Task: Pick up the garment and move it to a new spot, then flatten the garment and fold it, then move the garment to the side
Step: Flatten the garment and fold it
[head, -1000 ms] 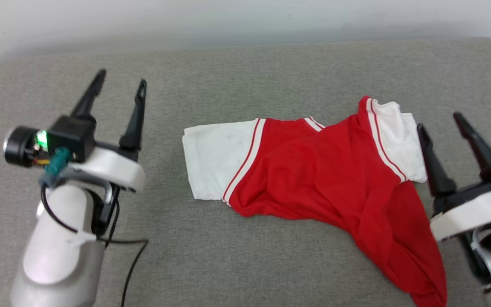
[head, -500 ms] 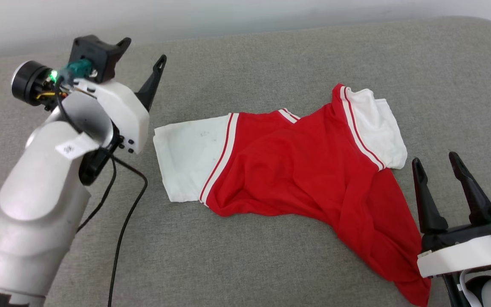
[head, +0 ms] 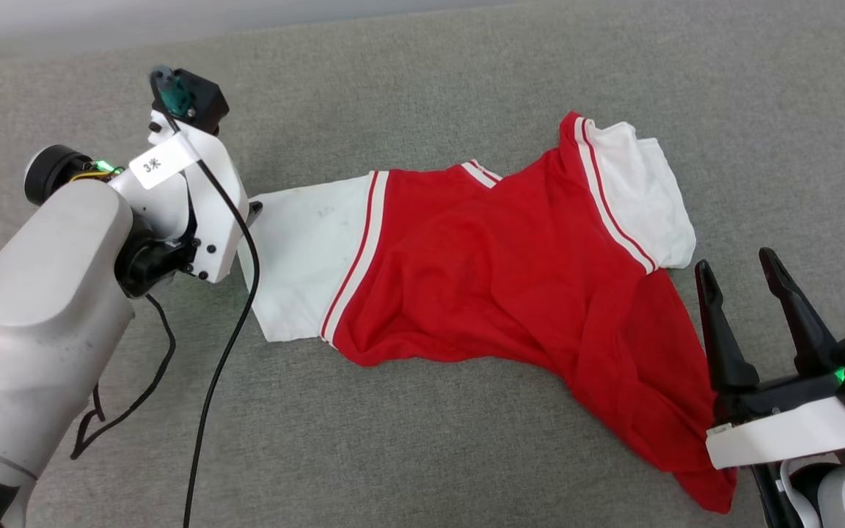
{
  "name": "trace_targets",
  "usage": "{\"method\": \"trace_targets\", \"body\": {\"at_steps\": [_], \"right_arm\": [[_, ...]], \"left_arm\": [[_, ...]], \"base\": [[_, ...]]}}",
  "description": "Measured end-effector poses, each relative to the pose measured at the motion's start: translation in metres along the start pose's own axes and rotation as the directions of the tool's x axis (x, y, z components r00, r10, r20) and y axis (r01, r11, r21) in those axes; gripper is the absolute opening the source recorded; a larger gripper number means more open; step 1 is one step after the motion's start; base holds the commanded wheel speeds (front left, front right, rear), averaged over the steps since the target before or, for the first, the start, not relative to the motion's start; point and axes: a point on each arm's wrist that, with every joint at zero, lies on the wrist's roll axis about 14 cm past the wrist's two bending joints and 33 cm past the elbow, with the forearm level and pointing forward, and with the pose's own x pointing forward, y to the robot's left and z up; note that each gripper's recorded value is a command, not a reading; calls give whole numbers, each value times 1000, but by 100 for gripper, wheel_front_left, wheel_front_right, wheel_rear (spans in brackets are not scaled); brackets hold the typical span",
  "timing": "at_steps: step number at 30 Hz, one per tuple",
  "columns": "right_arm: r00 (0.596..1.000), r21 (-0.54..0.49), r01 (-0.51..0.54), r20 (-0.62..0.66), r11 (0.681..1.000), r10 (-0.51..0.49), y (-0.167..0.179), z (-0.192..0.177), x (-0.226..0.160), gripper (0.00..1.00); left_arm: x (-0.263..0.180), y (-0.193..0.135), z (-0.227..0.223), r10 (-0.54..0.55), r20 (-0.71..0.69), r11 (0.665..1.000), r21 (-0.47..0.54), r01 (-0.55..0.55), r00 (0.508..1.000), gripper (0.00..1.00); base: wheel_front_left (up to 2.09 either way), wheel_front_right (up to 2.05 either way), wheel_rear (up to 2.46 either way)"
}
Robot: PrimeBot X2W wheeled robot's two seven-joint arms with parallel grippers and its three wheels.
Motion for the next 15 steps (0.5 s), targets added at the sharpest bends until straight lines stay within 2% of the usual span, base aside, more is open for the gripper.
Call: {"method": "trace_targets", "body": {"at_steps": [7, 10, 11, 12, 13, 14, 15], "right_arm": [[1000, -3, -3, -20, 1000, 3, 0, -11, 10, 100], [999, -5, 0, -34, 1000, 0, -1, -17, 11, 100], [999, -6, 1, -36, 1000, -1, -2, -18, 11, 100], [999, -6, 3, -39, 1000, -3, -2, -19, 11, 100], [999, -7, 5, -41, 1000, -5, -3, -20, 12, 100], [999, -7, 7, -41, 1000, -7, -4, -20, 12, 100], [999, -8, 10, -39, 1000, -10, -5, -19, 13, 100]], "left_arm": [[23, -3, -32, -50, -158, 998, -33, 45, 986, 100], [31, -9, -46, -68, -215, 998, -18, 65, 974, 100], [33, -10, -48, -76, -224, 997, -20, 73, 972, 94], [34, -12, -49, -81, -229, 997, -17, 79, 970, 44], [34, -12, -49, -80, -228, 997, -2, 82, 970, 27], [34, -13, -49, -79, -222, 996, 11, 83, 972, 0], [34, -12, -50, -77, -219, 996, 17, 83, 973, 0]], "base": [[0, 0, 0], [0, 0, 0], [0, 0, 0], [0, 0, 0], [0, 0, 0], [0, 0, 0], [0, 0, 0]]}}
